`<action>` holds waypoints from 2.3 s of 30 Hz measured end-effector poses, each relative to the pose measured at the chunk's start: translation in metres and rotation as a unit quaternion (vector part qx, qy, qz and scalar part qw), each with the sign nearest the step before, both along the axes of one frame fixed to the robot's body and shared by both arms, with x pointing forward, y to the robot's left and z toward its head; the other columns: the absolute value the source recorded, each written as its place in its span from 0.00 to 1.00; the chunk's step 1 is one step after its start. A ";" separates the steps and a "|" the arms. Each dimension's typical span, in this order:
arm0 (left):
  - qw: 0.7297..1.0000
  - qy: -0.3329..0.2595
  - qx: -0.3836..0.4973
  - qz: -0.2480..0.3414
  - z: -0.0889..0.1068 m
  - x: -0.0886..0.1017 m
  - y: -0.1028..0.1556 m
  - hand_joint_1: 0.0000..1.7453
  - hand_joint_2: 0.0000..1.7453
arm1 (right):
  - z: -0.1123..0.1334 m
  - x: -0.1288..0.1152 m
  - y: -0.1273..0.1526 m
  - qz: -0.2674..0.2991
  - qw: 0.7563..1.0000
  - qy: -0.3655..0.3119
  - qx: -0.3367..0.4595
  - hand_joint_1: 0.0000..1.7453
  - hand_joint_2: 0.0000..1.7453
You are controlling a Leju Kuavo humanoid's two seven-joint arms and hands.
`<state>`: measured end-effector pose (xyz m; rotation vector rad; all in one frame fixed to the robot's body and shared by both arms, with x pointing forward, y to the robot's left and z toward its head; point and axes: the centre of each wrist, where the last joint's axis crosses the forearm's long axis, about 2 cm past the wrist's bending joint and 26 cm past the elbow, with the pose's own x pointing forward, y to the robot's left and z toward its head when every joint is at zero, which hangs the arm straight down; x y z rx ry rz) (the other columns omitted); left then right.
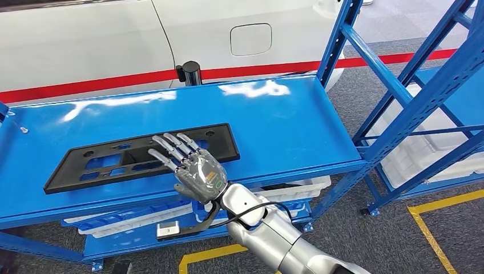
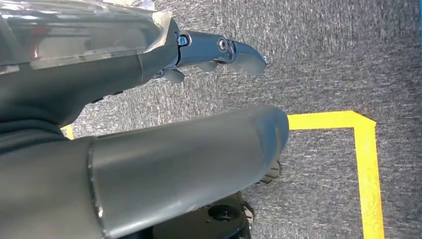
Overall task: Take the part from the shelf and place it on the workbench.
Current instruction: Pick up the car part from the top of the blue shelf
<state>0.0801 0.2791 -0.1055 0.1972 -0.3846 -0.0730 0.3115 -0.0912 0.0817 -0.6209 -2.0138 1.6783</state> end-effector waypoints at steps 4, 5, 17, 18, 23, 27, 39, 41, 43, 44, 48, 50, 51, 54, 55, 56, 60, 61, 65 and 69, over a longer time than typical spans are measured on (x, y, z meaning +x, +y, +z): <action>1.000 0.004 0.002 -0.002 0.000 0.002 -0.001 0.00 0.00 | -0.002 -0.007 0.011 0.019 1.000 0.015 -0.011 0.00 1.00; 1.000 0.004 0.002 -0.002 0.001 0.002 -0.002 0.00 0.00 | -0.003 -0.008 0.014 0.024 0.999 0.019 -0.014 0.00 1.00; 1.000 0.006 0.002 -0.002 0.001 0.006 -0.003 0.00 0.00 | -0.008 -0.018 0.031 0.030 0.997 0.053 -0.037 0.00 1.00; 1.000 0.006 0.002 -0.002 0.001 0.006 -0.003 0.00 0.00 | -0.008 -0.017 0.032 0.025 0.998 0.053 -0.038 0.00 1.00; 1.000 0.005 0.005 -0.002 0.001 0.007 -0.004 0.00 0.00 | -0.006 -0.007 0.028 -0.018 0.998 0.054 -0.031 0.00 1.00; 1.000 0.004 0.006 -0.003 0.002 0.007 -0.005 0.00 0.00 | -0.004 0.000 0.025 -0.034 0.997 0.055 -0.032 0.00 1.00; 1.000 0.005 0.007 -0.007 0.002 0.009 -0.007 0.00 0.00 | 0.003 0.016 0.016 -0.086 0.994 0.062 -0.025 0.00 1.00; 1.000 0.005 0.007 -0.007 0.002 0.009 -0.007 0.00 0.00 | 0.003 0.016 0.015 -0.088 0.994 0.063 -0.025 0.00 1.00; 1.000 0.005 0.007 -0.007 0.002 0.009 -0.007 0.00 0.00 | 0.002 0.016 0.015 -0.089 0.994 0.064 -0.026 0.00 1.00; 1.000 0.005 0.007 -0.007 0.002 0.009 -0.007 0.00 0.00 | 0.002 0.016 0.014 -0.089 0.994 0.065 -0.027 0.00 1.00; 1.000 0.005 0.008 -0.008 0.002 0.009 -0.007 0.00 0.00 | 0.001 0.016 0.013 -0.099 0.993 0.060 -0.030 0.00 1.00; 1.000 0.005 0.008 -0.008 0.002 0.009 -0.007 0.00 0.00 | 0.002 0.018 0.013 -0.109 0.992 0.053 -0.033 0.00 1.00; 1.000 0.005 0.009 -0.008 0.002 0.009 -0.007 0.00 0.00 | 0.002 0.019 0.012 -0.114 0.992 0.050 -0.035 0.00 1.00; 1.000 0.005 0.010 -0.008 0.002 0.009 -0.007 0.00 0.00 | 0.003 0.020 0.010 -0.123 0.991 0.045 -0.041 0.00 1.00; 1.000 0.005 0.010 -0.009 0.002 0.009 -0.007 0.00 0.00 | 0.003 0.020 0.010 -0.124 0.990 0.045 -0.041 0.00 1.00; 1.000 0.005 0.010 -0.009 0.002 0.009 -0.007 0.00 0.00 | 0.003 0.020 0.010 -0.124 0.990 0.045 -0.041 0.00 1.00; 1.000 0.005 0.010 -0.008 0.002 0.009 -0.007 0.00 0.00 | 0.003 0.020 0.010 -0.124 0.990 0.045 -0.041 0.00 1.00; 1.000 0.005 0.010 -0.008 0.002 0.009 -0.007 0.00 0.00 | 0.003 0.020 0.010 -0.124 0.990 0.045 -0.042 0.00 1.00; 1.000 0.005 0.011 -0.008 0.002 0.009 -0.008 0.00 0.00 | 0.002 0.020 0.009 -0.134 0.989 0.042 -0.050 0.00 1.00; 1.000 0.005 0.013 -0.007 0.002 0.008 -0.009 0.00 0.00 | -0.005 0.020 0.001 -0.181 0.978 0.032 -0.096 0.00 1.00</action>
